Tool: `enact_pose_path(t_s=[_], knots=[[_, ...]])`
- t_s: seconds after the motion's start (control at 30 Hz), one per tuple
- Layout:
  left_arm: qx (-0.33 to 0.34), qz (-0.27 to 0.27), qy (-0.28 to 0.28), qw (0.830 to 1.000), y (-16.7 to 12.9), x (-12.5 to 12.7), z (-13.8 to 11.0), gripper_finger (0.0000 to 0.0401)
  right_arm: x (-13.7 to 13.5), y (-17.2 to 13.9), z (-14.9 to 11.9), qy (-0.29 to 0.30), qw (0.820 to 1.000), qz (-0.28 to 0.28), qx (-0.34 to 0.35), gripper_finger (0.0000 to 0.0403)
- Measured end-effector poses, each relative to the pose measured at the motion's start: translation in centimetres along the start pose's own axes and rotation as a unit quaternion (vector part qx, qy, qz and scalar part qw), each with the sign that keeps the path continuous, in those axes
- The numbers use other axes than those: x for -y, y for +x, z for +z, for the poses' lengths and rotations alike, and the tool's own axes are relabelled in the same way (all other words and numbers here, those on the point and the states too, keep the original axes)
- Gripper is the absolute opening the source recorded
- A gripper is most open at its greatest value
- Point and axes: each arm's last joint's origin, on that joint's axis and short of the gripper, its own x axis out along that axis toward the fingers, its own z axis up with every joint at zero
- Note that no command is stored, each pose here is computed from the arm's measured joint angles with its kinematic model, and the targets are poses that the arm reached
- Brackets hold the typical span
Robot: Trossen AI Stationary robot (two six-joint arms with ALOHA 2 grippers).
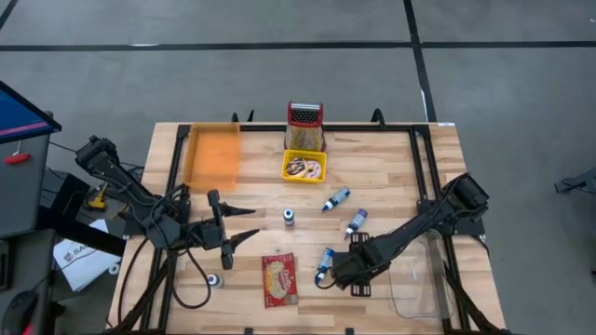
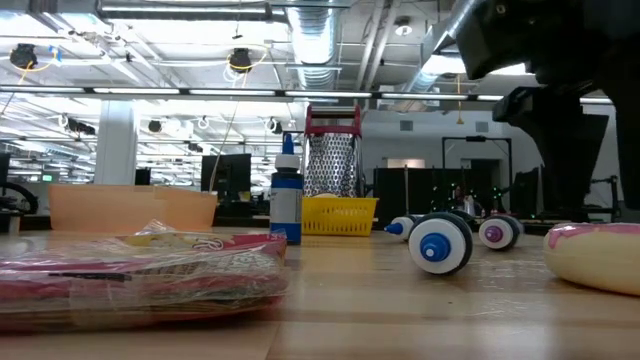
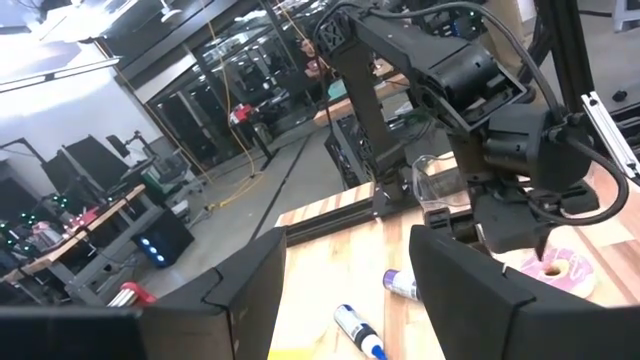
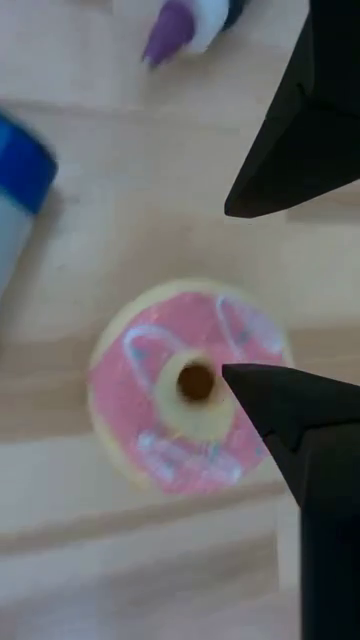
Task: Pick & Place Food Item
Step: Put the pink donut into the yellow bin
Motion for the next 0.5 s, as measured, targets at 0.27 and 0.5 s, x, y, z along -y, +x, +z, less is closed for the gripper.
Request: enact_pose_path(t_s=[0.27,0.5], knots=[[0.000,-0.001,-0.003,1.000,0.00,0.00,0.01,0.0210,-0.34,-0.02,0.43,0.014,0.999,0.026,0.017,0.0244],[0.000,-0.001,-0.003,1.000,0.00,0.00,0.01,0.0210,-0.28,0.06,0.70,0.025,0.999,0.032,0.026,0.0244]])
